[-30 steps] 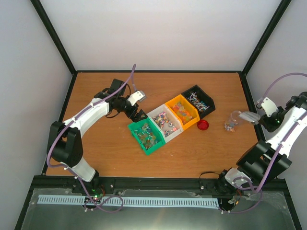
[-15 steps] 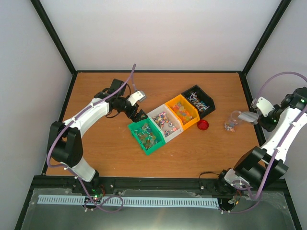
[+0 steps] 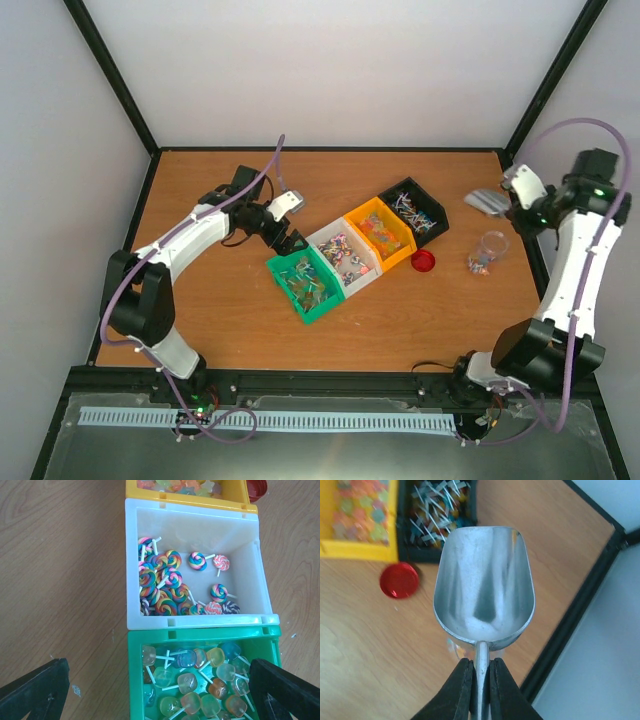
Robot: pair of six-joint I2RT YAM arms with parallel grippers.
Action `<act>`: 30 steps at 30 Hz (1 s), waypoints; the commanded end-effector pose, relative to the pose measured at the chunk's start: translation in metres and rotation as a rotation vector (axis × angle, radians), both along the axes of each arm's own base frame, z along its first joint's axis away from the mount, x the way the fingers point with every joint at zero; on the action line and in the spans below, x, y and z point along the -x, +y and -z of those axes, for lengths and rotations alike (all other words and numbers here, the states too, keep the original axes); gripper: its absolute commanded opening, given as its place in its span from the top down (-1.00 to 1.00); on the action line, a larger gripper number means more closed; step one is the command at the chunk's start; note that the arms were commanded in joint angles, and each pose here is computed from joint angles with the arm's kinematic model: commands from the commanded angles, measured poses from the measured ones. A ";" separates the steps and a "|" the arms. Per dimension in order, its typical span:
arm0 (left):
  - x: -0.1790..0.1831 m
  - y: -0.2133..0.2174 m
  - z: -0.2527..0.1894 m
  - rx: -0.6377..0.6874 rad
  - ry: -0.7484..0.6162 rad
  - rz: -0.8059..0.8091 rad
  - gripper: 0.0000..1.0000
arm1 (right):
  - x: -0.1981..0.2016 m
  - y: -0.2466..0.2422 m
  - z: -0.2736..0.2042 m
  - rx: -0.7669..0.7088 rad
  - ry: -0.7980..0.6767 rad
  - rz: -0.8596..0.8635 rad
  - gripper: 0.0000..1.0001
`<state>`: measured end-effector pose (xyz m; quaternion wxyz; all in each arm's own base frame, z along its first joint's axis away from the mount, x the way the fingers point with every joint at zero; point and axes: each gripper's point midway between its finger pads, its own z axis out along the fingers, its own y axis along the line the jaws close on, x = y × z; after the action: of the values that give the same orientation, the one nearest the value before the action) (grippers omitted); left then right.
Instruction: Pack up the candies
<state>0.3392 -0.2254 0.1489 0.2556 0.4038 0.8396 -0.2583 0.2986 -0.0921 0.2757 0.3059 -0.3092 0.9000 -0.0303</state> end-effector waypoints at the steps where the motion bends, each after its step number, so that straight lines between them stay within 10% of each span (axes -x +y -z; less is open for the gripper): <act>1: -0.006 -0.001 -0.004 0.009 -0.019 0.001 -1.00 | -0.029 0.037 -0.020 -0.062 -0.068 0.043 0.94; 30: -0.004 -0.008 -0.006 0.059 0.014 0.001 -1.00 | -0.092 0.099 0.125 0.179 0.385 -0.071 0.95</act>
<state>0.3386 -0.2276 0.1464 0.2507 0.4019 0.8393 -0.2669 0.3795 0.0102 0.1482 0.1073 -0.3698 0.9229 -0.0094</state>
